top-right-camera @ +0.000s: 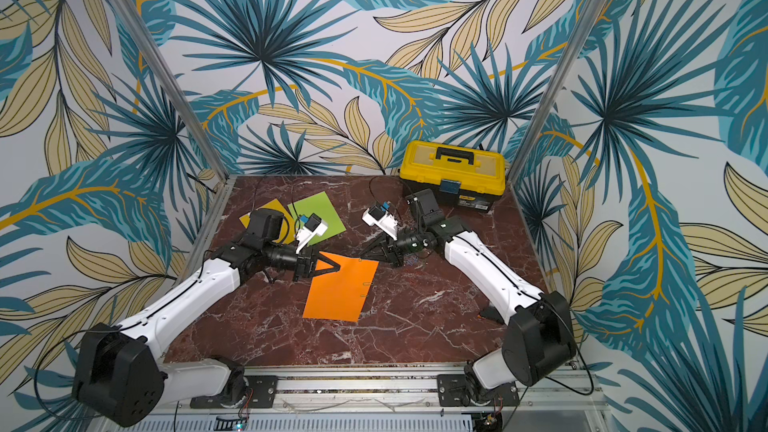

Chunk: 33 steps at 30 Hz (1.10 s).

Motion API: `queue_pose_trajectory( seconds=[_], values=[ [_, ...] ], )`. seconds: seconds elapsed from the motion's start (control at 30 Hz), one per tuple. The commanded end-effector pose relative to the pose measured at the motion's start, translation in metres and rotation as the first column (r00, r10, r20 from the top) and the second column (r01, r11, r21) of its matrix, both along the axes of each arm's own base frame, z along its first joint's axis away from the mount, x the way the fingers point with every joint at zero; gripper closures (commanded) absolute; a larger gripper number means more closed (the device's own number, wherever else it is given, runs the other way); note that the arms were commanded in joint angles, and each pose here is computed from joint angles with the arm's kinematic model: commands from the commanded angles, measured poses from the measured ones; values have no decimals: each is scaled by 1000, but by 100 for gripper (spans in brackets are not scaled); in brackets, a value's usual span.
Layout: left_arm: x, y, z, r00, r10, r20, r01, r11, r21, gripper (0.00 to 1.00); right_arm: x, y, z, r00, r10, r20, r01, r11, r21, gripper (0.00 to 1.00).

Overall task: Unclip the paperclips from the documents
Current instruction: Remove the paper clip from the document.

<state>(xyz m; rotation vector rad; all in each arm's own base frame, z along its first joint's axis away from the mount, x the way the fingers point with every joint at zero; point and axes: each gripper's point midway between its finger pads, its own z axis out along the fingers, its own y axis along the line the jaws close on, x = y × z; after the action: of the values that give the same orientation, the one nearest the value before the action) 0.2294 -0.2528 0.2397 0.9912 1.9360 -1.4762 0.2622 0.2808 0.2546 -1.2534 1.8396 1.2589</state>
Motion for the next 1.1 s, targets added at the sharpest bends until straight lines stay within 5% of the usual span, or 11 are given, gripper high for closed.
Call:
queue_pose_trajectory(
  seconds=[0.0, 0.53, 0.77, 1.07],
  values=[
    [2, -3, 5, 1000, -10, 22, 10, 1000, 4, 100, -3, -1, 4, 1000, -5, 20, 5, 1000, 8, 94],
    [2, -2, 7, 999, -6, 34, 6, 1000, 7, 100, 5, -3, 3, 999, -46, 30, 46, 999, -4, 95],
    [2, -2, 10, 999, -2, 46, 2, 1000, 11, 100, 32, -14, -4, 981, -190, 27, 191, 981, -29, 95],
    [3, -1, 14, 998, -1, 55, 0, 1000, 15, 100, 71, -35, -30, 900, -435, -41, 431, 899, -75, 95]
  ],
)
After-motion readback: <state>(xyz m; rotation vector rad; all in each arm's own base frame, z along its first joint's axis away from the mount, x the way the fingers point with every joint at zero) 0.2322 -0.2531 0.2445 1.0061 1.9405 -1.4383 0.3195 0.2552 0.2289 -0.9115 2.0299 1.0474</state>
